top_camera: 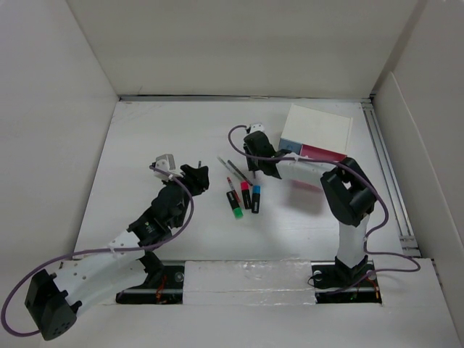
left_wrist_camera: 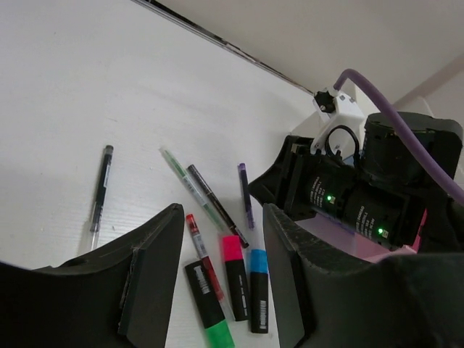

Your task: Organize the desk

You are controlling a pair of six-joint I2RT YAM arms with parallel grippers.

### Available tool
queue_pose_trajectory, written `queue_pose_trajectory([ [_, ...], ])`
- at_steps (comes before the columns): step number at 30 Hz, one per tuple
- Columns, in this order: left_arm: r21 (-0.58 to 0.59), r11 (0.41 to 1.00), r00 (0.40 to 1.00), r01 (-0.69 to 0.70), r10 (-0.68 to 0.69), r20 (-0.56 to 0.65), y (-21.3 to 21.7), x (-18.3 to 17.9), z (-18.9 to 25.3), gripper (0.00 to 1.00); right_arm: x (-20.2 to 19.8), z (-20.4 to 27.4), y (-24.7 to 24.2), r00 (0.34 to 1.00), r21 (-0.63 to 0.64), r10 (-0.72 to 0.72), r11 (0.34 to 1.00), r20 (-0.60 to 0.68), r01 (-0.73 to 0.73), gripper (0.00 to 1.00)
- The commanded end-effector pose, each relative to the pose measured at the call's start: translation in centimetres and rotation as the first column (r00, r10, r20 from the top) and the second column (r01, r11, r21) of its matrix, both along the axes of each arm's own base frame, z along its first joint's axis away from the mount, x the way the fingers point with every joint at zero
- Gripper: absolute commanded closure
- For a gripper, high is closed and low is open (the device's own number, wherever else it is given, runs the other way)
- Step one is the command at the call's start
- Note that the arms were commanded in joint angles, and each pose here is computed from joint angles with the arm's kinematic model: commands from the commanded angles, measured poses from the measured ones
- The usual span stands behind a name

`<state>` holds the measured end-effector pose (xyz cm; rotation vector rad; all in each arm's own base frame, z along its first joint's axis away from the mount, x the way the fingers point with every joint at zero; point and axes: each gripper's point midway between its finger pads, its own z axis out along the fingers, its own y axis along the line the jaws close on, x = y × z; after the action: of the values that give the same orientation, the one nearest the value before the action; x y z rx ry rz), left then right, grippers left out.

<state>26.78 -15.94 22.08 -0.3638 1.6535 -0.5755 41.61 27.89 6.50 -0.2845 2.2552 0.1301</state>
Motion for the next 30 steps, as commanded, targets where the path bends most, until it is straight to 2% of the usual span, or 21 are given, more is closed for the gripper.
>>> queue_pose_trajectory([
  [1, -0.048, 0.998, 0.998, 0.03, -0.028, 0.049, -0.4, -0.2, 1.9, 0.57, 0.2, 0.2, -2.3, 0.999, -0.057, -0.043, 0.997, -0.008, 0.043, 0.65],
  [9, -0.058, 0.996, 0.996, 0.071, -0.067, 0.066, -1.0, -0.4, 2.0, 0.56, 0.2, -1.7, -0.9, 0.998, -0.032, -0.003, 0.999, -0.059, 0.001, 0.71],
  [19, -0.058, 0.992, 0.992, 0.109, -0.105, 0.063, -1.9, -0.5, 2.0, 0.56, 0.7, -2.8, -0.2, 0.997, -0.028, 0.009, 1.0, -0.074, -0.011, 0.7],
  [21, -0.058, 0.992, 0.992, 0.109, -0.105, 0.064, -1.8, -0.5, 2.0, 0.56, 0.7, -3.1, -0.2, 0.997, -0.036, 0.005, 0.999, -0.077, -0.007, 0.76],
  [24, -0.057, 0.993, 0.992, 0.108, -0.104, 0.066, -1.7, -0.6, 2.0, 0.56, 1.0, -3.1, -0.3, 0.997, -0.04, -0.006, 0.999, -0.071, 0.003, 0.93],
  [25, -0.057, 0.993, 0.992, 0.108, -0.104, 0.066, -1.7, -0.6, 2.0, 0.56, 1.2, -2.6, -0.3, 0.998, -0.037, -0.009, 0.999, -0.055, 0.007, 0.96],
  [28, -0.059, 0.992, 0.992, 0.111, -0.107, 0.068, -1.8, -0.6, 2.0, 0.56, 2.5, 1.4, 0.7, 0.999, -0.01, 0.011, 1.0, 0.042, -0.01, 0.96],
  [30, -0.055, 0.992, 0.992, 0.112, -0.108, 0.065, -1.8, -0.6, 1.9, 0.56, 3.8, 7.0, 1.4, 0.988, 0.034, 0.022, 0.999, 0.152, -0.028, 0.96],
])
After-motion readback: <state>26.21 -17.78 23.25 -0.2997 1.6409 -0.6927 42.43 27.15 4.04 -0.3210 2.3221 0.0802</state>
